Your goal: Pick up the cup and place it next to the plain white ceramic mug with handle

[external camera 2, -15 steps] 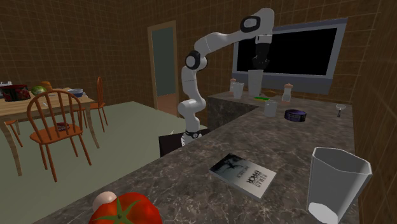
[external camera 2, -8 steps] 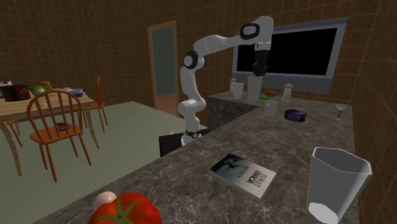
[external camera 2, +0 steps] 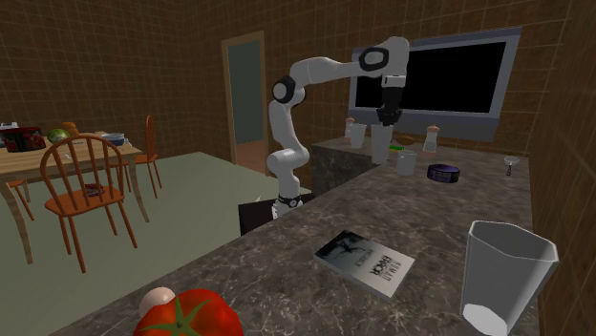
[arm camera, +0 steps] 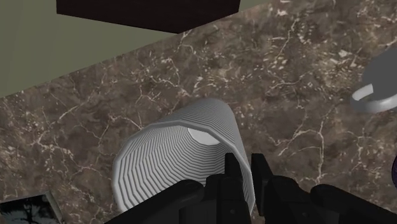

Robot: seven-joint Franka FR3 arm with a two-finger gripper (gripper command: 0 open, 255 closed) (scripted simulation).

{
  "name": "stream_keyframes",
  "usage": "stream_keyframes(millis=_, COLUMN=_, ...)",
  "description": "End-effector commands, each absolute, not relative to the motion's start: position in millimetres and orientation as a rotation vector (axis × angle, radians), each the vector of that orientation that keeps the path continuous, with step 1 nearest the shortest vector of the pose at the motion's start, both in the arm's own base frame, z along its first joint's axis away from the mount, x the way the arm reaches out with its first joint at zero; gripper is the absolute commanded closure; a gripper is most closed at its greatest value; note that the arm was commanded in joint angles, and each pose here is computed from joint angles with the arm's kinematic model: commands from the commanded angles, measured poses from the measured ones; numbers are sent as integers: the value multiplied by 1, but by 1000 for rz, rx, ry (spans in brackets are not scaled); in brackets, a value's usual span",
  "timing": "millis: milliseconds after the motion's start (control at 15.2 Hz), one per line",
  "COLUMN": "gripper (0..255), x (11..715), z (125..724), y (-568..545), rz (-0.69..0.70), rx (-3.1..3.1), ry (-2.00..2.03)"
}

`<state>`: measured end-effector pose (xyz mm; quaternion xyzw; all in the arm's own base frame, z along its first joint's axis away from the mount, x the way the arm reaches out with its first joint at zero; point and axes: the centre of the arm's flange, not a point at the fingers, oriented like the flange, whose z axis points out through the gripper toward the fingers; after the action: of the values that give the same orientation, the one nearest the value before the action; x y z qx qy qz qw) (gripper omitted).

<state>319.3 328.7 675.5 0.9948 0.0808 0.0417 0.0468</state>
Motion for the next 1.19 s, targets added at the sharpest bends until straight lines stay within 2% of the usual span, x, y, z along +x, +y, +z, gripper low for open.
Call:
stream_keyframes(millis=0, gripper=255, x=319, z=665, y=327, rz=128, rx=3036, ry=247)
stream_keyframes(millis=1122, gripper=255, x=319, z=587, y=327, rz=128, rx=3036, ry=247)
